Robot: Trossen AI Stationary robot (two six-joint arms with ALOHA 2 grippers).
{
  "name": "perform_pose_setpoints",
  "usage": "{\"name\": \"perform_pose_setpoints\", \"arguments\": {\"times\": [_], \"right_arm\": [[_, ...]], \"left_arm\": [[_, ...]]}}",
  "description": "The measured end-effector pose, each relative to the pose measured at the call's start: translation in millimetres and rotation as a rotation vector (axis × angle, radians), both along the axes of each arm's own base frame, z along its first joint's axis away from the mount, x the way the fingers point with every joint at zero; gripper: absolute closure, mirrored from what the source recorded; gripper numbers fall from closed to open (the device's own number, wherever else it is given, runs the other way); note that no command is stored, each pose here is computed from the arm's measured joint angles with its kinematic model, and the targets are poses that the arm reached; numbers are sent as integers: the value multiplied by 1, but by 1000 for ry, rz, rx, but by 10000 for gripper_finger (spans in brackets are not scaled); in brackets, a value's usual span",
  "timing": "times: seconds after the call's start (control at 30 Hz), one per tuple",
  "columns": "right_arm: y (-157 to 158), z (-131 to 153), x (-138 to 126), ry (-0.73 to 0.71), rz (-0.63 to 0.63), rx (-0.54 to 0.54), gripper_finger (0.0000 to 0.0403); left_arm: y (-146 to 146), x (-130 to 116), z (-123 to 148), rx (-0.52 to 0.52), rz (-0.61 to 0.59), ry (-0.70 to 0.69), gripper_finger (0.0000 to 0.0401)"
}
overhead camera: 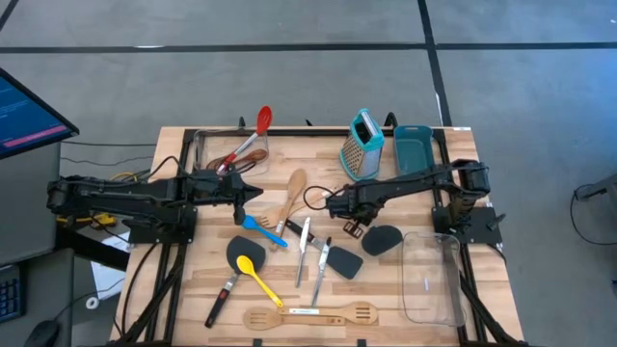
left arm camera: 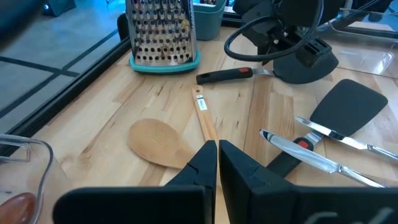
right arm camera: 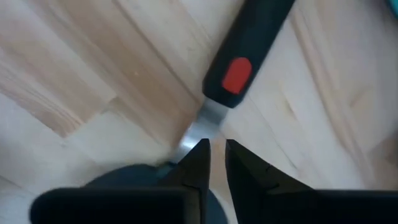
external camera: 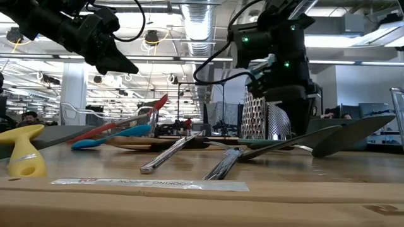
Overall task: Pick & Place Kitchen Items
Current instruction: Put the top right black turner spatula into the right transparent bin
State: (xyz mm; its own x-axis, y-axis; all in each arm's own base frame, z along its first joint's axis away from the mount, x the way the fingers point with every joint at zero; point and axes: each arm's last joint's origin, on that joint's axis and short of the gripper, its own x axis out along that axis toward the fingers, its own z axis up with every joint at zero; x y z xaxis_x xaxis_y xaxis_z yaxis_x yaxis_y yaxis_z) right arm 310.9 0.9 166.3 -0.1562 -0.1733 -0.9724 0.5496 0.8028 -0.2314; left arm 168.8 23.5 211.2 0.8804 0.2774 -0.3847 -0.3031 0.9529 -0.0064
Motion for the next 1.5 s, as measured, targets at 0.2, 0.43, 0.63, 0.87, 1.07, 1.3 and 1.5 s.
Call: {"name": "perform_pose_setpoints", "arguments": {"times": [0.2, 0.43, 0.63, 0.87, 1.07, 1.3, 1.5], "right_arm": [[6, 2, -18, 34, 25, -41, 397], [8, 14, -55, -259, -173, -26, 397], [7, 26, -47, -405, -246, 10, 402], [-10, 4, -28, -307, -300, 36, 402], [-12, 10, -23, -308, -294, 70, 401], [-11, 15, -27, -276, -303, 97, 370], [-11, 11, -27, -259, -310, 109, 293]], "left_arm": [[0, 0, 0, -1, -1, 1, 398], [0, 0, 0, 0, -2, -5, 398], [0, 1, 3, 8, 11, -30, 398], [0, 1, 3, 6, 13, -30, 398], [0, 1, 3, 7, 13, -30, 398], [1, 1, 3, 9, 15, -31, 398], [1, 1, 3, 7, 15, -30, 398]]}}
